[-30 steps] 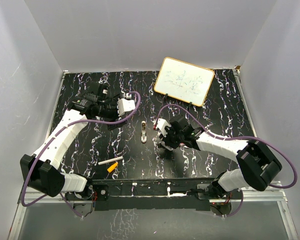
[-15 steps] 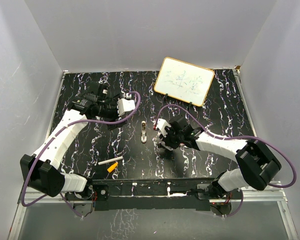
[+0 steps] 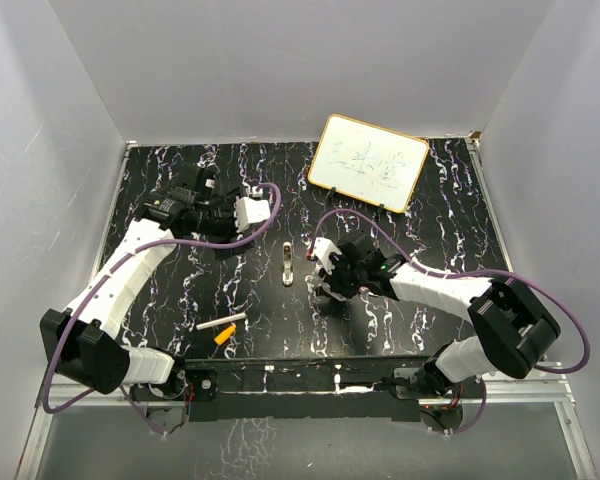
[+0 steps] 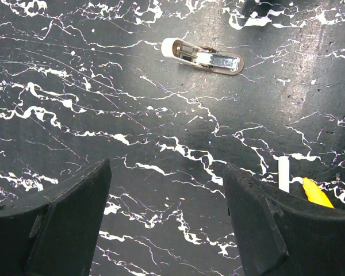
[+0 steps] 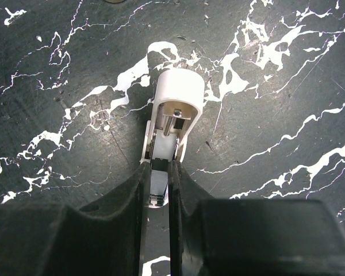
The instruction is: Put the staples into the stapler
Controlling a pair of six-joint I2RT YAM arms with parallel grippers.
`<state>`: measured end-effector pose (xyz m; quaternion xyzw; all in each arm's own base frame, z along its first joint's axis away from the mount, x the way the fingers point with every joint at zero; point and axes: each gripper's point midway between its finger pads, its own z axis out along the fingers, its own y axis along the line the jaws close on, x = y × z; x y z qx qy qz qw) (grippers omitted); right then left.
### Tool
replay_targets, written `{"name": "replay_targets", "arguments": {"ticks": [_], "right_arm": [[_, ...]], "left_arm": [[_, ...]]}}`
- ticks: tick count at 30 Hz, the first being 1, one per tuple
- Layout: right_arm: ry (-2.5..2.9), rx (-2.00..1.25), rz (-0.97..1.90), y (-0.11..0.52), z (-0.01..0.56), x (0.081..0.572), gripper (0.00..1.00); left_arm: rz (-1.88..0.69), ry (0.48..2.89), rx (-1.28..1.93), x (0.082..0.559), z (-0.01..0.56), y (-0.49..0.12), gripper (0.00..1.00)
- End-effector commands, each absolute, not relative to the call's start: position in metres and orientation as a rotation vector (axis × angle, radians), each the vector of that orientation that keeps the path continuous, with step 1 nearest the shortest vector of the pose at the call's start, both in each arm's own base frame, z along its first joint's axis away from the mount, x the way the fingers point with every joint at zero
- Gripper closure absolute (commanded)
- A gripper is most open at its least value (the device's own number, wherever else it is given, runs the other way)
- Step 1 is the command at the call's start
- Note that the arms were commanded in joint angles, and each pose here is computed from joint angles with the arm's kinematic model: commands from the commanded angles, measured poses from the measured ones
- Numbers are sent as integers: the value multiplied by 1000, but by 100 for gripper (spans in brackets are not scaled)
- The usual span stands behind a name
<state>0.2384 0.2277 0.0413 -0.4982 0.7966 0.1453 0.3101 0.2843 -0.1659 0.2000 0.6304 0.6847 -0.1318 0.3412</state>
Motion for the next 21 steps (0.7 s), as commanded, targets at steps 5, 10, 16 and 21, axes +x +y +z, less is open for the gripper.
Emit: {"name": "replay_targets", "arguments": {"ticks": [5,10,16,21], "right_arm": [[2111,-1307,375,231,42,246,84],[2111,-1301,385,233,44,248,72],[2094,-1293,384,236,50,252,64],[2065,-1285,399,239,59,252,63]], "left_arm": [[-350,1756,1642,276,207,-164,23],[-352,1758,1642,276,207,-164,23],[-354,1759,1643,277,206,-164,23],[-351,1759,1644,276,206,-164,23]]}}
